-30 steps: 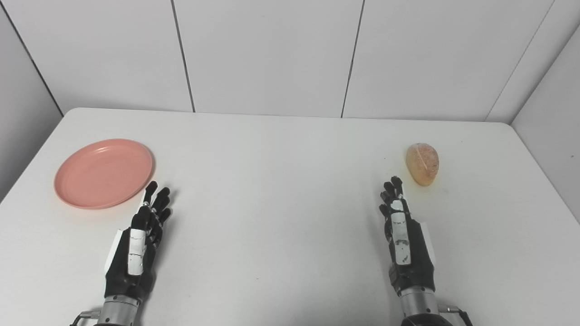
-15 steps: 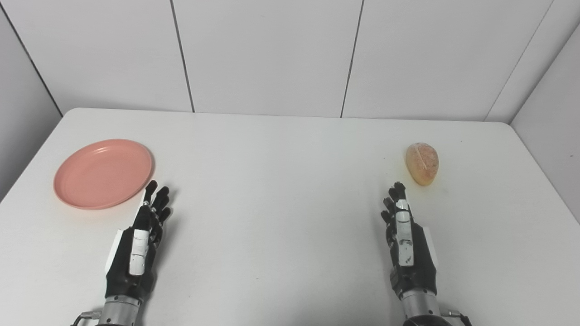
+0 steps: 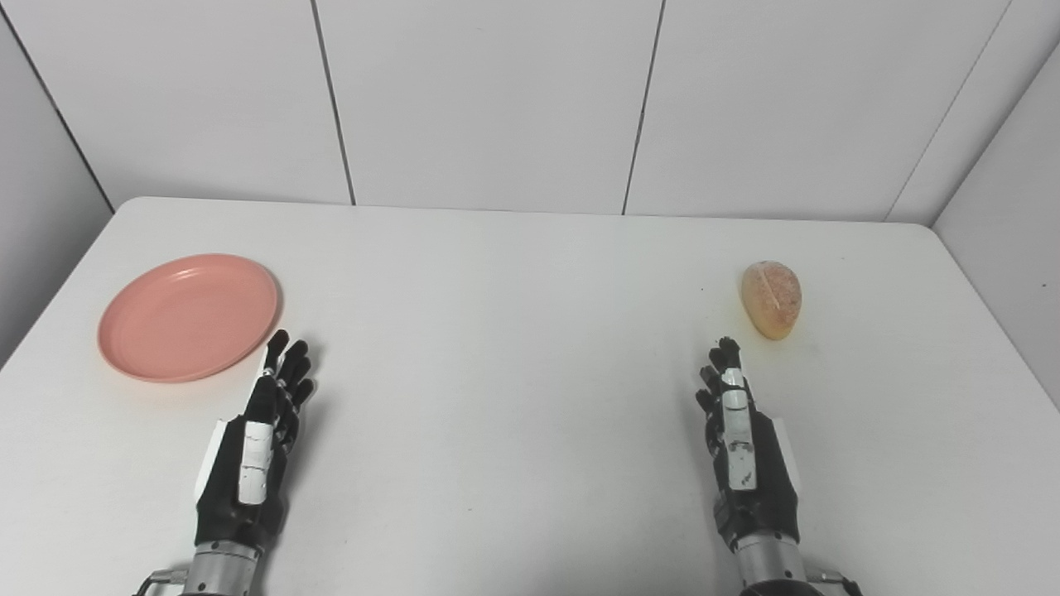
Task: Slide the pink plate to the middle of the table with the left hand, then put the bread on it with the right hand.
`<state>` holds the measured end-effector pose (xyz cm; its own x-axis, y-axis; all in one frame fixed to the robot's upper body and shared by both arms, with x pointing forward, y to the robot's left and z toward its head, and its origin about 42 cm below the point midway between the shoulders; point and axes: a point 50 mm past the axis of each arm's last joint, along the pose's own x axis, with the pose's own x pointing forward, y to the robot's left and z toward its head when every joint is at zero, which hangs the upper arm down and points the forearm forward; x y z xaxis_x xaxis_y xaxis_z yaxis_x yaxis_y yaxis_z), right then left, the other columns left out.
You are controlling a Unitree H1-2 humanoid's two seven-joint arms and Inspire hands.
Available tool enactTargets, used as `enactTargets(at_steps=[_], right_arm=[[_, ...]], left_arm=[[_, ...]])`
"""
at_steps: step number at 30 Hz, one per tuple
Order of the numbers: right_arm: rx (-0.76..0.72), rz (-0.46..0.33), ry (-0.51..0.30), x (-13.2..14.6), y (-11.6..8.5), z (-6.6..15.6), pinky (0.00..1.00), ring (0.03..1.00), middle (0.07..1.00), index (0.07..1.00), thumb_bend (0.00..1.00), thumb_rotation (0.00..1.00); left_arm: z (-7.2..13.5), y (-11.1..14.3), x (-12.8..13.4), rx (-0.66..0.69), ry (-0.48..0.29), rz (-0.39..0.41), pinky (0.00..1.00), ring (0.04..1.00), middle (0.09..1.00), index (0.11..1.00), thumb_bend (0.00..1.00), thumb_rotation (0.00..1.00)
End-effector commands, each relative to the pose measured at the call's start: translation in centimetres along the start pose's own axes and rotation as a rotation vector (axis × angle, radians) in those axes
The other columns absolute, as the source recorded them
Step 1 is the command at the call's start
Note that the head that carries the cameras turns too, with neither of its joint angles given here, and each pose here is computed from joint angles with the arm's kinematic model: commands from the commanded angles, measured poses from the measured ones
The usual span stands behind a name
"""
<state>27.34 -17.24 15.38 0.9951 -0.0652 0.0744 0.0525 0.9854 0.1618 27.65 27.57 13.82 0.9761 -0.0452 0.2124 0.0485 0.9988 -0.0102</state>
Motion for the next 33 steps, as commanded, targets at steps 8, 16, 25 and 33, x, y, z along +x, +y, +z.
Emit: enactTargets(at_steps=[8, 16, 25, 33], right_arm=[[-0.001, 0.035, -0.043, 0.3, -2.3, -0.3, 1.0, 1.0, 1.0, 1.0, 0.74, 1.0], [-0.005, 0.057, -0.031, 0.3, -4.5, -2.0, 1.0, 1.0, 1.0, 1.0, 0.76, 1.0], [-0.002, 0.072, -0.028, 0.6, -5.7, -3.4, 1.0, 1.0, 1.0, 1.0, 0.77, 1.0], [0.001, 0.083, -0.026, 0.9, -6.3, -4.0, 1.0, 1.0, 1.0, 1.0, 0.73, 1.0]], left_arm=[[-0.8, -2.5, 0.8, -0.021, -0.078, 0.0, 1.0, 1.0, 0.993, 1.0, 0.95, 0.94], [-1.7, -4.3, 0.4, 0.008, -0.084, -0.008, 1.0, 1.0, 1.0, 1.0, 0.92, 0.95], [-3.5, -5.3, 0.4, -0.017, -0.08, 0.0, 1.0, 1.0, 0.995, 1.0, 0.83, 0.96], [-4.4, -6.0, 0.4, 0.001, -0.077, -0.003, 1.0, 1.0, 0.998, 1.0, 0.81, 1.0]])
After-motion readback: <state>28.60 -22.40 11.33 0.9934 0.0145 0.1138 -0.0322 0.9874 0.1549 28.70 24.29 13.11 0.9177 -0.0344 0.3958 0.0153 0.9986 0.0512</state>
